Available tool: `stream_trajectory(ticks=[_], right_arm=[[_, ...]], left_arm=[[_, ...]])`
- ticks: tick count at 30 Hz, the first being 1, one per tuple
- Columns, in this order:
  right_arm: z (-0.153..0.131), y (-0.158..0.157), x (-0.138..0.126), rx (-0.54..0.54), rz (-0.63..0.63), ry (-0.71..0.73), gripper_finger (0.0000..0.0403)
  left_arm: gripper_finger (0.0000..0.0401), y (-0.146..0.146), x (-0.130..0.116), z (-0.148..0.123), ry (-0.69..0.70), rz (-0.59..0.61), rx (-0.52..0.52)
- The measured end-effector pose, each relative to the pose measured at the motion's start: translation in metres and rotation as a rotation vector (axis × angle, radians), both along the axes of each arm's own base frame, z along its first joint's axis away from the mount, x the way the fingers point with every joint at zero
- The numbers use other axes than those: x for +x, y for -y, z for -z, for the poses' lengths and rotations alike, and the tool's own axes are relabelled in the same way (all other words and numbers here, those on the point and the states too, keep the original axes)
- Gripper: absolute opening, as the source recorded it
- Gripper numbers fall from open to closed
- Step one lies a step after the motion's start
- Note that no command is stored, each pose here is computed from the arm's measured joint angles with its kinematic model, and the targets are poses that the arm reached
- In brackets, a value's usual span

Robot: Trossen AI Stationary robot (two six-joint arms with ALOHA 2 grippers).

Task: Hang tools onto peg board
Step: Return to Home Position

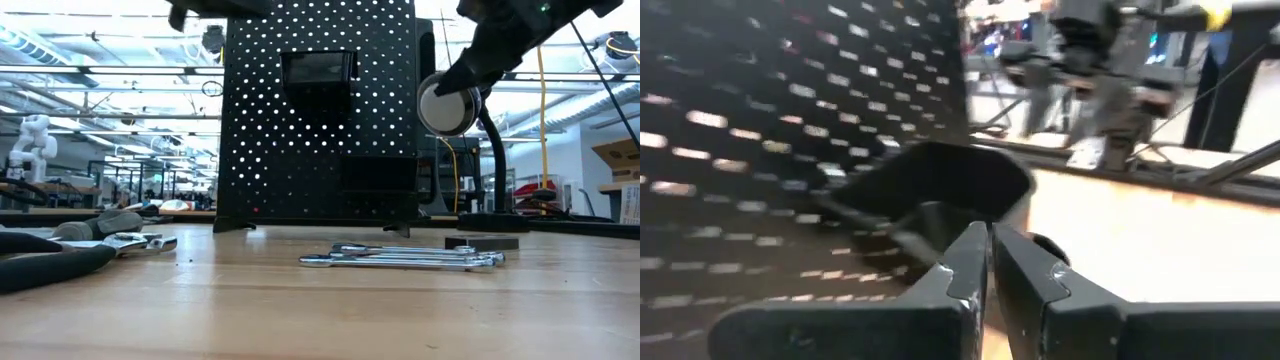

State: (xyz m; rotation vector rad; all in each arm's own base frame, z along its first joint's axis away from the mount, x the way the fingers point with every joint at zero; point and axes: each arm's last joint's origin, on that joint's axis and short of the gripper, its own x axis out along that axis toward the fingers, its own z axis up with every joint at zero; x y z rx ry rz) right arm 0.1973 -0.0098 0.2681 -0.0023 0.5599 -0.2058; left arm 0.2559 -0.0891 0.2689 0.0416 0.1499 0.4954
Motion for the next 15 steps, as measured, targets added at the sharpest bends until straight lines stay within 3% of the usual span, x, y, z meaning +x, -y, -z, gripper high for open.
stream_trajectory(ticks=[6, 11, 15], right_arm=[[-0.007, -0.019, 0.006, -0.002, -0.096, 0.122, 0.0123], [0.003, -0.028, 0.008, -0.038, -0.151, 0.282, 0.0016], [0.019, -0.032, 0.001, -0.039, -0.173, 0.392, 0.0005]], left_arm=[[0.0031, -0.013, -0.046, -0.024, -0.030, 0.017, 0.026], [0.0031, -0.026, -0.079, -0.014, 0.012, 0.037, 0.033], [0.0031, -0.035, -0.097, 0.005, 0.086, 0.054, 0.016]])
